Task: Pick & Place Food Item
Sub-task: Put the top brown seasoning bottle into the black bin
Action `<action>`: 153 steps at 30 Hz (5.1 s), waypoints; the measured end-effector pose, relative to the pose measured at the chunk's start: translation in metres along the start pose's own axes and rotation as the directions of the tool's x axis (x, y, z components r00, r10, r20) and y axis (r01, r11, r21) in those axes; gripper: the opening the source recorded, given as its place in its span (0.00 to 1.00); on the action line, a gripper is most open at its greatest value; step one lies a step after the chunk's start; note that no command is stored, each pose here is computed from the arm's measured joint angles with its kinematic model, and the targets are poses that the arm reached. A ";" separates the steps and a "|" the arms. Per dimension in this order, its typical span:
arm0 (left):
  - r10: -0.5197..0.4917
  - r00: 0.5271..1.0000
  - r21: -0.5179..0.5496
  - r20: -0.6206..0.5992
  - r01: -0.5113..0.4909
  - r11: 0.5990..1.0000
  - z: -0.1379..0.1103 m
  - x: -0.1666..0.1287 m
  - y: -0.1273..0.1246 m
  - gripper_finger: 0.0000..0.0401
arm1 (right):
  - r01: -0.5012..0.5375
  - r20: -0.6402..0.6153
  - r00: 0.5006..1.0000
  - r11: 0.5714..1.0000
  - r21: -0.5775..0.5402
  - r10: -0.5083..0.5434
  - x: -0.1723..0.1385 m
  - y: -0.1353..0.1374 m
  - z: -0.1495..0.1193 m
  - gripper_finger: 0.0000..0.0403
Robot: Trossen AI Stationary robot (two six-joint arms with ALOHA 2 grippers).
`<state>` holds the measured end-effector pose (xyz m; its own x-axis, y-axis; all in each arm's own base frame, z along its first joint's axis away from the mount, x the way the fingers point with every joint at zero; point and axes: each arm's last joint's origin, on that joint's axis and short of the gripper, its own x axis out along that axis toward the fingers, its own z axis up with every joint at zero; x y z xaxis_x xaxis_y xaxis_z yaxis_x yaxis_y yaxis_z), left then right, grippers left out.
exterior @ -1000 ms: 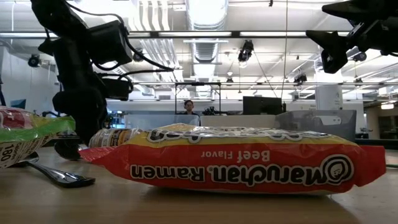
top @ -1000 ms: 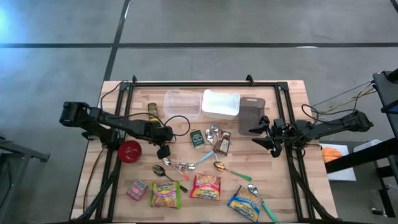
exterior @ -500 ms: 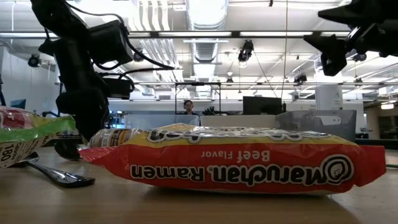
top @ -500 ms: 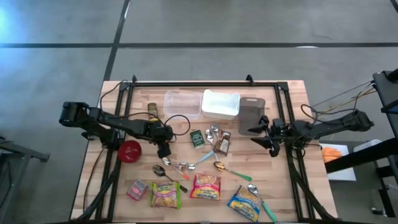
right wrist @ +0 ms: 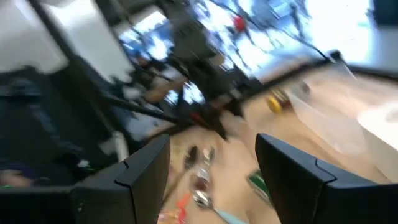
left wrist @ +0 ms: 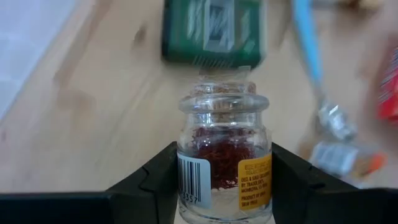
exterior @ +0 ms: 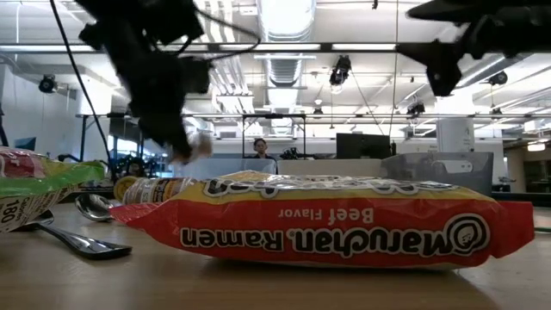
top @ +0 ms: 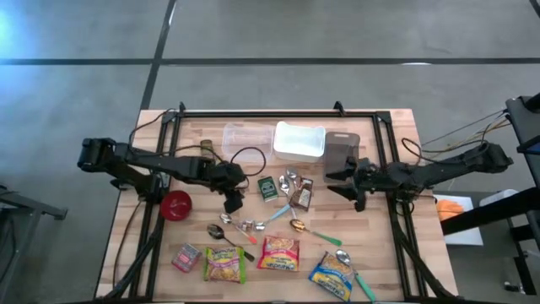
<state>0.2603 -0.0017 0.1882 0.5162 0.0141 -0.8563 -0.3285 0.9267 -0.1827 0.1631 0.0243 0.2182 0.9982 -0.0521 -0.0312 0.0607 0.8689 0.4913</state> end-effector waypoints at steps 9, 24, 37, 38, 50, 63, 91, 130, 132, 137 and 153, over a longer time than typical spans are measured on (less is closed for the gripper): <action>-0.083 0.988 0.134 0.130 0.066 0.989 0.036 -0.026 -0.024 0.44 | 0.151 -0.303 0.937 0.984 -0.093 -0.172 0.068 0.034 0.037 0.58; -0.285 0.911 0.398 0.299 0.152 0.905 0.047 -0.049 -0.061 0.44 | 0.044 -0.427 0.896 0.982 -0.182 -0.119 0.142 0.065 0.065 0.58; -0.304 0.889 0.425 0.343 0.142 0.894 0.050 -0.055 -0.062 0.44 | 0.018 -0.485 0.870 0.987 -0.159 -0.094 0.194 0.075 0.069 0.58; -0.306 0.887 0.426 0.347 0.142 0.894 0.050 -0.055 -0.062 0.44 | 0.015 -0.487 0.868 0.987 -0.163 -0.093 0.195 0.076 0.069 0.58; -0.317 0.874 0.437 0.368 0.138 0.889 0.052 -0.056 -0.063 0.44 | 0.017 -0.513 0.853 0.986 -0.168 -0.102 0.201 0.077 0.068 0.58; -0.326 0.862 0.444 0.388 0.135 0.886 0.054 -0.057 -0.064 0.44 | 0.016 -0.508 0.855 0.983 -0.183 -0.109 0.202 0.077 0.068 0.49; -0.334 0.854 0.379 0.398 0.179 0.908 0.055 -0.058 -0.064 0.88 | 0.013 -0.502 0.857 0.980 -0.200 -0.114 0.201 0.077 0.070 0.42; -0.260 0.883 0.282 0.391 0.154 0.947 0.021 -0.136 -0.032 0.88 | 0.786 -0.633 0.357 0.587 -0.193 -0.686 0.069 -0.024 0.153 0.42; -0.260 0.884 0.282 0.390 0.154 0.947 0.021 -0.136 -0.032 0.88 | 0.814 -0.652 0.321 0.553 -0.181 -0.686 0.067 -0.039 0.156 0.42; -0.260 0.884 0.282 0.389 0.154 0.947 0.021 -0.136 -0.032 0.88 | 0.857 -0.718 0.230 0.487 -0.170 -0.657 0.065 -0.084 0.153 0.42; -0.260 0.884 0.282 0.389 0.154 0.947 0.021 -0.136 -0.032 0.88 | 0.862 -0.786 0.141 0.466 -0.202 -0.601 0.070 -0.162 0.109 0.42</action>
<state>0.2170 -0.0254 0.3205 0.8491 -0.0820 -0.5219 -0.0083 0.9857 -0.1683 0.2231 -0.1738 0.2317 0.1030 -0.1427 -0.9844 0.8880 0.4590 0.0264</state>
